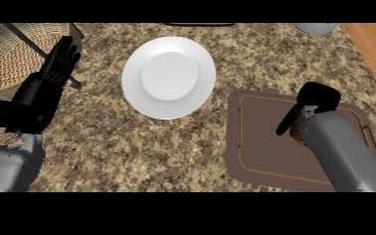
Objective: Pick the sweet potato from the tray and place it in the plate
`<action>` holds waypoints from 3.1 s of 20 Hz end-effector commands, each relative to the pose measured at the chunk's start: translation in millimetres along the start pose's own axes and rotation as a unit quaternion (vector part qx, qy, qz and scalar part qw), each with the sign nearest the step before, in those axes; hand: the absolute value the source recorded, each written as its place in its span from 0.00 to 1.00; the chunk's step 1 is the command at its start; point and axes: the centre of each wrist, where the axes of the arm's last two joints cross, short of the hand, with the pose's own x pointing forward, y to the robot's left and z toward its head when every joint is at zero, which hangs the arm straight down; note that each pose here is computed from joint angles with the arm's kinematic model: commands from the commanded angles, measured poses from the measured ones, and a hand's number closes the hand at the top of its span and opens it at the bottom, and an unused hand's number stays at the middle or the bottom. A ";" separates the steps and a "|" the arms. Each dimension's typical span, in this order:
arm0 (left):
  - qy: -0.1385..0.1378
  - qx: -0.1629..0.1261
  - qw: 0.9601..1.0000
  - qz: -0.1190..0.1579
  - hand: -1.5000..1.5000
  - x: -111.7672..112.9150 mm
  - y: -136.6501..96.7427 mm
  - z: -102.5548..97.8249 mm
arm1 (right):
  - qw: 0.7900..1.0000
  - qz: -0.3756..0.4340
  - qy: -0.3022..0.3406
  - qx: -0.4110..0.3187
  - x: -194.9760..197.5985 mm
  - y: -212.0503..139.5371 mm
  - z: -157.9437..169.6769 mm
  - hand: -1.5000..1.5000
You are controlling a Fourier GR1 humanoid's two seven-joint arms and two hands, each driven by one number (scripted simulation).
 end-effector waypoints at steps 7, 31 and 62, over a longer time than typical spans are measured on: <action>0.029 0.038 0.999 -0.008 0.50 -9.9 23.0 9.9 | 0.980 -0.195 -0.001 -0.030 -12.2 47.8 85.6 1.00; -0.003 -0.011 1.000 0.006 0.50 4.1 -7.6 -9.0 | 0.840 -0.413 -0.244 -0.255 -5.5 -24.5 289.9 1.00; -0.024 -0.056 0.998 0.008 0.50 9.5 -29.8 -26.2 | 0.856 -0.465 -0.171 -0.151 149.0 -87.3 147.3 0.00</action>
